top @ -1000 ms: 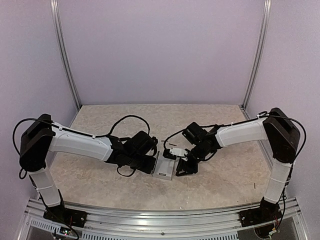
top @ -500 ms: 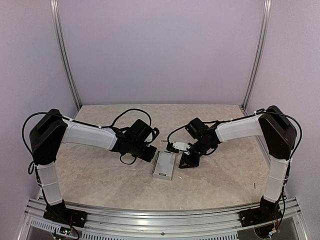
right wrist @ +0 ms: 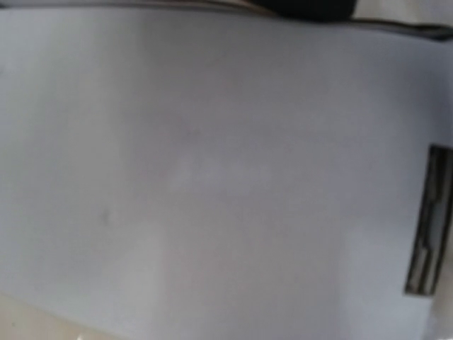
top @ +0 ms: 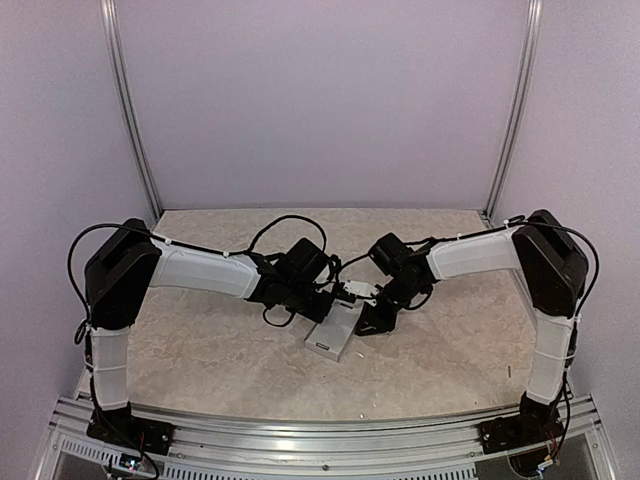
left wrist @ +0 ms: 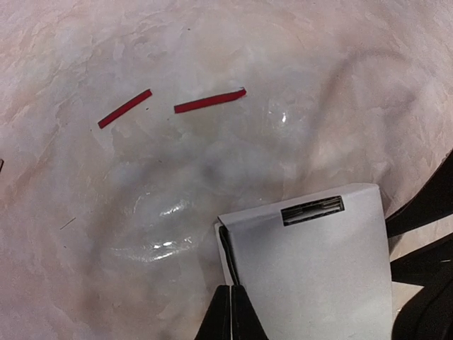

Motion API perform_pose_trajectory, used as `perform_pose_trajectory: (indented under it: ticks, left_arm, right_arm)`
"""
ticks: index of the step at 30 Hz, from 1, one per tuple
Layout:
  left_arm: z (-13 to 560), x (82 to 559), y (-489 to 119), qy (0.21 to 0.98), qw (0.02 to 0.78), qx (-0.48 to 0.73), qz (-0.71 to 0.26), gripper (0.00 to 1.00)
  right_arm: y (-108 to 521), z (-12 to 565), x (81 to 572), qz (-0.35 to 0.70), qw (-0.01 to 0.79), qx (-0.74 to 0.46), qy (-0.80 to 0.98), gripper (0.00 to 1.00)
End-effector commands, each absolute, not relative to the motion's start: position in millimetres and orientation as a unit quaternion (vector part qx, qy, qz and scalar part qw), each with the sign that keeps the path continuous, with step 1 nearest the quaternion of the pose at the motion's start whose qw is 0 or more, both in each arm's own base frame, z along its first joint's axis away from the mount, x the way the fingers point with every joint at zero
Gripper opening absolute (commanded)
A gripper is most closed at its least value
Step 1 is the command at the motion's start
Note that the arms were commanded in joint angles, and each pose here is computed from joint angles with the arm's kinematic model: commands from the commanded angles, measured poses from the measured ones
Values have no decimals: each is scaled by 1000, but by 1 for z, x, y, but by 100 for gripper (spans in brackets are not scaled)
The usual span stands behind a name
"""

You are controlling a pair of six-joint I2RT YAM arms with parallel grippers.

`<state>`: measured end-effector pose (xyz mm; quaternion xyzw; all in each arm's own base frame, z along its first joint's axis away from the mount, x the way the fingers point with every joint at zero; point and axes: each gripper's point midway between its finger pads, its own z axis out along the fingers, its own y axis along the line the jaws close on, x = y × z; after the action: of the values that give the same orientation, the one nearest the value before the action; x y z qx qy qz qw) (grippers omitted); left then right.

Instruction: Fold the paper box

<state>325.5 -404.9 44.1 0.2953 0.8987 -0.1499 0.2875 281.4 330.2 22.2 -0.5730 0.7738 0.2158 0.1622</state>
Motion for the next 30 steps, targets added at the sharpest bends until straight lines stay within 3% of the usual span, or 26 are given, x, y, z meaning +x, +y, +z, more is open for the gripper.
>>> perform_pose_trajectory:
  ticks: [1, 8, 12, 13, 14, 15, 20, 24, 30]
  left_arm:
    - [50, 294, -429, 884, 281, 322, -189, 7]
    - [143, 332, -397, 853, 395, 306, -152, 34]
    - [186, 366, -367, 855, 436, 268, -89, 55]
    - [192, 372, -360, 855, 441, 260, -81, 91]
    - [194, 376, -352, 857, 443, 253, -74, 98]
    - [198, 378, -345, 858, 446, 246, -71, 99]
    - [216, 383, -307, 862, 457, 214, -50, 99]
    - [220, 388, -270, 869, 463, 171, -37, 99]
    - [213, 385, -251, 878, 454, 146, -37, 99]
  right_arm:
    - [333, 34, 275, 237, 177, -576, 762, 24]
    - [283, 102, 302, 193, 258, -554, 767, 35]
    - [255, 142, 321, 147, 329, -526, 770, 54]
    - [247, 152, 327, 137, 347, -514, 773, 65]
    - [240, 164, 332, 127, 367, -500, 774, 91]
    - [231, 175, 338, 115, 390, -484, 775, 98]
    - [177, 225, 375, 11, 508, -339, 792, 100]
    - [160, 228, 389, -32, 515, -293, 805, 100]
    - [165, 248, 387, -8, 556, -288, 780, 100]
